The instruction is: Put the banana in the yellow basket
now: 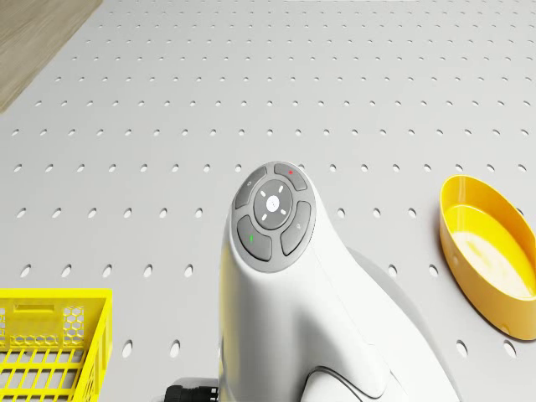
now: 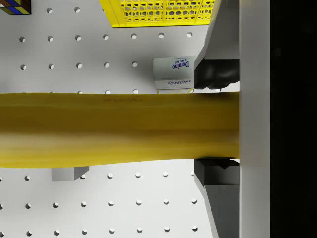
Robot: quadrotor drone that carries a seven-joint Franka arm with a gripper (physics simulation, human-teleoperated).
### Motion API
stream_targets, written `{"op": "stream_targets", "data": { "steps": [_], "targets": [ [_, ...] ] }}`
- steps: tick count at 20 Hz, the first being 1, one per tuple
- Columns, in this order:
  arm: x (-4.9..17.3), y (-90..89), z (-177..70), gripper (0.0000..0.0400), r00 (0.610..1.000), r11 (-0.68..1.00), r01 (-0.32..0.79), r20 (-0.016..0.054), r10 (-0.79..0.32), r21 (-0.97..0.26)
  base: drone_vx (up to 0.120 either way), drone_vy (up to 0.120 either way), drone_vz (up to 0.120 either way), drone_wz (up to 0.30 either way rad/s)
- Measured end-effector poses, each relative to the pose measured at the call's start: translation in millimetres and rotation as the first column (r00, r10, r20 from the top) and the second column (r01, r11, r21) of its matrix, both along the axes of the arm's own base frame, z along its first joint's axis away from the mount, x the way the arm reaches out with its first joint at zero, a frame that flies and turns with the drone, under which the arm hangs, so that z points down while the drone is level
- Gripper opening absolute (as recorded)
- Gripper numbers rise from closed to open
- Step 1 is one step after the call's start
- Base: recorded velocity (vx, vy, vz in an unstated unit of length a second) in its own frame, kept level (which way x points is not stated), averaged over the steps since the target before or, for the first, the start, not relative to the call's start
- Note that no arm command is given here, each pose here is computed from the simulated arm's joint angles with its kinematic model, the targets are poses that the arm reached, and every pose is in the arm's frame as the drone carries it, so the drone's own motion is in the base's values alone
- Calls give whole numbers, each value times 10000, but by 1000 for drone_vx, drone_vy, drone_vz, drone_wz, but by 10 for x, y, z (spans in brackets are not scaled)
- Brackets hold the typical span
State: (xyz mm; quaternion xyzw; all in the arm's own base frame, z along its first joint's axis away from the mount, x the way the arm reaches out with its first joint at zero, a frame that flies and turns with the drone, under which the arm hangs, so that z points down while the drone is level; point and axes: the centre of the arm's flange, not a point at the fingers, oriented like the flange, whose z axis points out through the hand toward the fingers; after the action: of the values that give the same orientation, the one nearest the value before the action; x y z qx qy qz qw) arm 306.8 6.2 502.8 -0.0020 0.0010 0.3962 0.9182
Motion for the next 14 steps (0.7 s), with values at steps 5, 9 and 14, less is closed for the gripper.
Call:
{"op": "stream_targets", "data": {
  "steps": [5,9,14],
  "targets": [
    [0,0,0,190,10000,10000,0,0,0,0,120,120,0,0],
    [0,0,0,190,10000,10000,0,-1,0,0,20,120,0,0],
    [0,0,0,190,10000,10000,0,-1,0,0,0,120,0,0]
  ]
}}
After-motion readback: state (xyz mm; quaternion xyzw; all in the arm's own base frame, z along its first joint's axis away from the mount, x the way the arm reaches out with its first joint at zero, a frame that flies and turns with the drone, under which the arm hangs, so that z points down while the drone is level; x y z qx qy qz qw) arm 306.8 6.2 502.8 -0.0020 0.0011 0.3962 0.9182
